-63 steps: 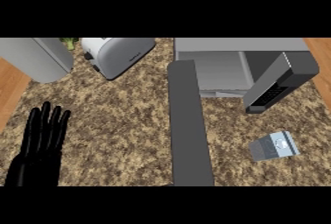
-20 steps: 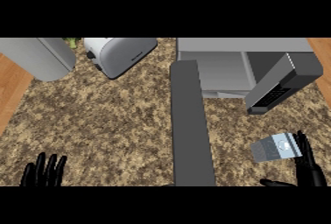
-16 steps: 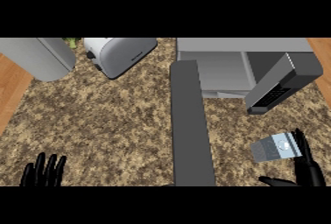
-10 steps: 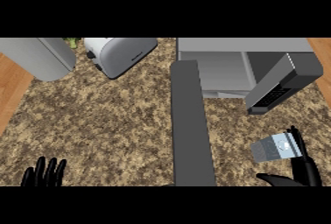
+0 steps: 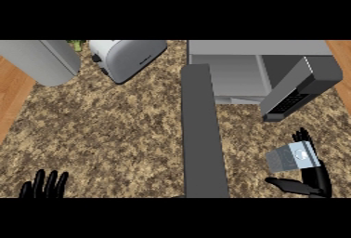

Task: Pick up the milk, place it into the microwave and close the microwave

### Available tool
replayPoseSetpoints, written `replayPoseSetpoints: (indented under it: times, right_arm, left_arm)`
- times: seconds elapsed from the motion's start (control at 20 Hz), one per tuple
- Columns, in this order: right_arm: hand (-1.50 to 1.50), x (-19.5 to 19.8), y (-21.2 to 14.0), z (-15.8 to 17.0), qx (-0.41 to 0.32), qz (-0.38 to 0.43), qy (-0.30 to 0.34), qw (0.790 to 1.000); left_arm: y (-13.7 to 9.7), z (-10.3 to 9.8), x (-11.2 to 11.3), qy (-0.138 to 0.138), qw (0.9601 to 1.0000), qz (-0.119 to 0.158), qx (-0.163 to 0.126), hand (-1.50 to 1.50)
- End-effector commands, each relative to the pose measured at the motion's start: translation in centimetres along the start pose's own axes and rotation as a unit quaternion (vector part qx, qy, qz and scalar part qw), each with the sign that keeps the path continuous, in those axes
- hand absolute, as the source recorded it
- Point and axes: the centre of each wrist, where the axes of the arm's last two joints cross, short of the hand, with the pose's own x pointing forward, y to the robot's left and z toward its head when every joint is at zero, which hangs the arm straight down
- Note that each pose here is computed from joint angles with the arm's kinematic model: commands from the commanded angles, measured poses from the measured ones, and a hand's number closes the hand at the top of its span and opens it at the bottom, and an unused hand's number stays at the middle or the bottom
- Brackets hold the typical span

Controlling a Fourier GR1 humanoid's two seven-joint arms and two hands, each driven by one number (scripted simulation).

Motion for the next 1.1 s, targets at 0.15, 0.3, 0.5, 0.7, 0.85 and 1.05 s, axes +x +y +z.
replayPoseSetpoints:
  times: [0.15, 0.3, 0.5, 0.7, 0.85, 1.05]
  right_arm:
    - [-1.50, 0.4, 0.2, -2.8, -0.031, 0.002, -0.020, 0.999]
    - [1.50, -0.5, 0.0, -1.0, -0.038, 0.080, -0.040, 0.995]
    - [1.50, -0.5, 1.9, -3.3, -0.030, 0.070, -0.040, 0.996]
    - [1.50, -0.3, 2.7, -4.2, -0.073, 0.079, -0.065, 0.992]
    - [1.50, 0.2, 4.0, -6.3, -0.079, 0.061, -0.071, 0.993]
    - [1.50, -0.2, 8.5, -6.9, -0.077, 0.055, -0.076, 0.993]
  left_arm:
    - [2.3, 1.0, -0.6, -0.001, 1.0000, 0.005, 0.003, -1.50]
    - [0.3, -0.1, -1.7, 0.005, 1.0000, 0.005, -0.006, -1.50]
    - [-0.1, -0.2, -1.3, 0.002, 1.0000, 0.006, -0.006, -1.50]
    - [0.7, -1.5, -0.1, -0.001, 1.0000, -0.002, -0.007, -1.50]
    - [-0.1, 0.3, 0.3, -0.003, 1.0000, 0.005, -0.001, -1.50]
    - [0.9, 0.3, -0.9, 0.000, 0.9997, 0.016, -0.016, -1.50]
